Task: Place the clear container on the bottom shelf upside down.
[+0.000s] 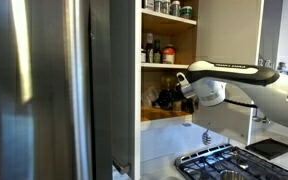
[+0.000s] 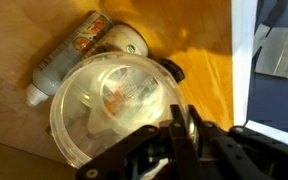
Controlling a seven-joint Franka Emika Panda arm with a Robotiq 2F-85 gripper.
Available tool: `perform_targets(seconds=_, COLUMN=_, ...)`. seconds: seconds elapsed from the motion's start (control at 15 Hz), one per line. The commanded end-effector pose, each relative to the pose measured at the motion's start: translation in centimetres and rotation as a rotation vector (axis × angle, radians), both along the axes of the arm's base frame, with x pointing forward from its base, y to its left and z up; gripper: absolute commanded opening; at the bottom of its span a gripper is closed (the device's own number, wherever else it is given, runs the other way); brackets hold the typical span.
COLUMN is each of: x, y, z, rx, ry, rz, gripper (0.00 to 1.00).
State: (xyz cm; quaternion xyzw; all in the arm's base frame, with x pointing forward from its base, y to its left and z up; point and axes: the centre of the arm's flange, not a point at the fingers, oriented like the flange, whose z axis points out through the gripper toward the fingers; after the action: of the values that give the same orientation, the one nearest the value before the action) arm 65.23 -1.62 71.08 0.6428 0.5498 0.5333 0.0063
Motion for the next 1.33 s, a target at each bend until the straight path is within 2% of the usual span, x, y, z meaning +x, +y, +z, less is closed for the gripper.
perform_targets(seconds=0.0, x=-0.8, y=-1.7, z=-1.2, rx=0.176, ry=0.088, rz=0.034, gripper=0.02)
perform_targets(seconds=0.4, x=-1.0, y=-3.0, z=-3.3, rx=0.480, ry=0.218, rz=0.104, gripper=0.02)
perform_targets(seconds=0.47, x=-0.4, y=-2.4, z=-2.3, rx=0.403, ry=0.172, rz=0.085, gripper=0.02)
perform_targets(seconds=0.53, x=-0.3, y=-2.6, z=-2.6, rx=0.412, ry=0.180, rz=0.086, gripper=0.09)
perform_targets(seconds=0.8, x=-0.3, y=-2.3, z=-2.3, rx=0.407, ry=0.176, rz=0.089, gripper=0.09)
perform_targets(seconds=0.87, x=-0.3, y=-2.2, z=-2.3, rx=0.406, ry=0.176, rz=0.090, gripper=0.02)
perform_targets(seconds=1.27, x=0.2, y=-3.5, z=-2.9, rx=0.725, ry=0.327, rz=0.042, gripper=0.02)
